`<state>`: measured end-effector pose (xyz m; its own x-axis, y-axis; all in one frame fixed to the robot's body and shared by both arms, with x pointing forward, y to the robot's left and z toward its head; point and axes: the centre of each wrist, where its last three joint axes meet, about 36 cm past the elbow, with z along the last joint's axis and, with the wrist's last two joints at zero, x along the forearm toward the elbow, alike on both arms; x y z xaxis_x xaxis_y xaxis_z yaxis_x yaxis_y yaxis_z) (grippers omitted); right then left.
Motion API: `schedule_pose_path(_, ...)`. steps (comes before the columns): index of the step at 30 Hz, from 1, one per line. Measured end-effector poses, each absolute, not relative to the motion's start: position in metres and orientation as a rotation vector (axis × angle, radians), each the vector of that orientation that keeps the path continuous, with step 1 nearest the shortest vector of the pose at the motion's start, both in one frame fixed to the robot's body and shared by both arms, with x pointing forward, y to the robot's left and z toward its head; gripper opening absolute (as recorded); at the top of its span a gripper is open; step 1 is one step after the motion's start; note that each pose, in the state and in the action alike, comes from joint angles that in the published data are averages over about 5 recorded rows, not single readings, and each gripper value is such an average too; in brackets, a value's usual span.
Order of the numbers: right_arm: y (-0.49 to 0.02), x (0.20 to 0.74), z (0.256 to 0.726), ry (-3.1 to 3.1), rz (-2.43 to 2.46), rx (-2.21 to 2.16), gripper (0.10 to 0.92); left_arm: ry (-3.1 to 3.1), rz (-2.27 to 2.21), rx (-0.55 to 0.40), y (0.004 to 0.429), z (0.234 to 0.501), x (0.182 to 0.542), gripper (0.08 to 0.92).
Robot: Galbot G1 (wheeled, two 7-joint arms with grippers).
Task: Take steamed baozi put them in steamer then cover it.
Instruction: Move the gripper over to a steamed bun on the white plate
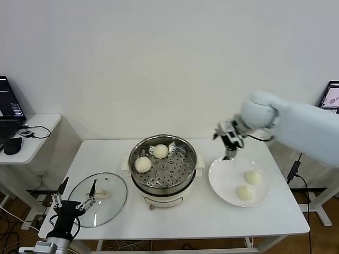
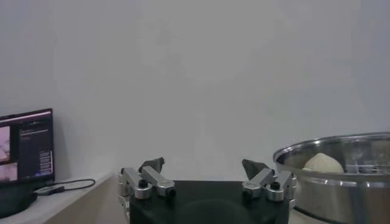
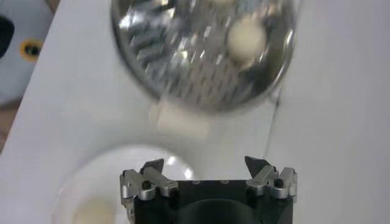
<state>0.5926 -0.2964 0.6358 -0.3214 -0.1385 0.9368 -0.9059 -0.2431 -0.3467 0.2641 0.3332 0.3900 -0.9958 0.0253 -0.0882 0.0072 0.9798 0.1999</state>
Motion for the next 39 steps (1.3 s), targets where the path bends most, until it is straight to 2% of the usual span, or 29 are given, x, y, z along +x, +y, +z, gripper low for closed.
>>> schedule_pose_path(6,-0.339,0.573,0.594,-1.365,1.579,1.259,0.823,3.04,0.308,0.023,0.332,0.389,0.263,0.823)
schedule_pose_path(14,-0.363,0.552,0.545,-1.303,1.531,1.25,0.823,3.044,0.309,0.021,0.331,0.388,0.263,0.823)
schedule_pose_path(39,-0.37,0.571,0.472,-1.318,1.463,1.211,0.823,3.056,0.313,-0.002,0.336,0.384,0.262,0.823)
